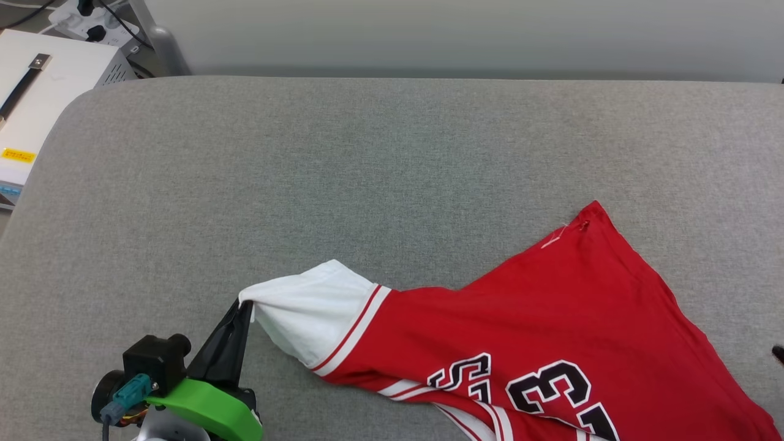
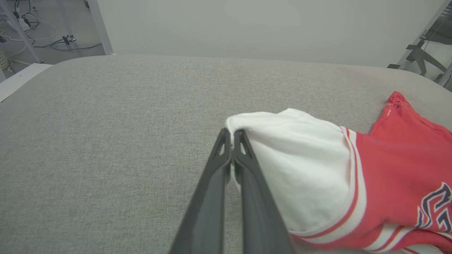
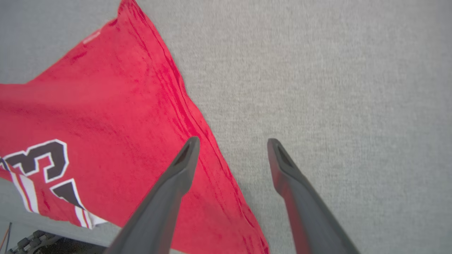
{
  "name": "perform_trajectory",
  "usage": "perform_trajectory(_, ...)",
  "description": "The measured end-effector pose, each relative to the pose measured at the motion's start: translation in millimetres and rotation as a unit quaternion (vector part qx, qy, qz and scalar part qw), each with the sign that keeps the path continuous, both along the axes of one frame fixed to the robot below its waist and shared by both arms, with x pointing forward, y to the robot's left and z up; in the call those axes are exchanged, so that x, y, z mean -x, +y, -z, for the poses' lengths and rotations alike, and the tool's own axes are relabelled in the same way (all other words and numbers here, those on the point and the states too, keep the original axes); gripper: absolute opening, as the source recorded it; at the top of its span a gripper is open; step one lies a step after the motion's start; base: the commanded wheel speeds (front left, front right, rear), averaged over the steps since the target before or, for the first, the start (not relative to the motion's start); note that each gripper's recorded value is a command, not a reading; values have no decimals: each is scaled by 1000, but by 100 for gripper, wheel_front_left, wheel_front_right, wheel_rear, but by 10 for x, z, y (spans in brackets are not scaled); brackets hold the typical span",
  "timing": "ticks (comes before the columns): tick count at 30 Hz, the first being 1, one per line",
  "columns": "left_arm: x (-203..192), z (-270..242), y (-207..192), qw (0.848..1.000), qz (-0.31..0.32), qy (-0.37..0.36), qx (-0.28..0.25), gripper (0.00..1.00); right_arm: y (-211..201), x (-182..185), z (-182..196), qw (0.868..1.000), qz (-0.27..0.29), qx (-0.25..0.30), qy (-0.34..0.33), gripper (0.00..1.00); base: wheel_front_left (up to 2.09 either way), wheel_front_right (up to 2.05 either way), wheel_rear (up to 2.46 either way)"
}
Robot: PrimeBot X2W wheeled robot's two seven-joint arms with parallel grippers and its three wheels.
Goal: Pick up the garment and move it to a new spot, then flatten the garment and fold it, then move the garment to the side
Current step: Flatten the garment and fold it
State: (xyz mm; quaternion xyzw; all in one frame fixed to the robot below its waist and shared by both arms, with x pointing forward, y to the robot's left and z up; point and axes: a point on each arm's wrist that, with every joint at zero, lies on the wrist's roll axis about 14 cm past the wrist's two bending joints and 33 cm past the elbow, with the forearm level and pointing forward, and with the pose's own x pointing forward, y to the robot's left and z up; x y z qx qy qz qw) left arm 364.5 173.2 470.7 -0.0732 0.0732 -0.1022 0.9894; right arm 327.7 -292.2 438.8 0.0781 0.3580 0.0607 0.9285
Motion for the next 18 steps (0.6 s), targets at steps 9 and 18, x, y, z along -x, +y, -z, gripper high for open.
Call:
perform_trajectory(9, -25, 69, 1, 1000, -2, 10, 2, 0, 431, -797, -834, 986, -112, 51, -112, 100, 0, 0, 0)
perform_trajectory(18, -143, 102, -11, 1000, -4, 10, 3, 0, 991, -1236, -554, 973, -214, 86, -17, 100, 0, 0, 0)
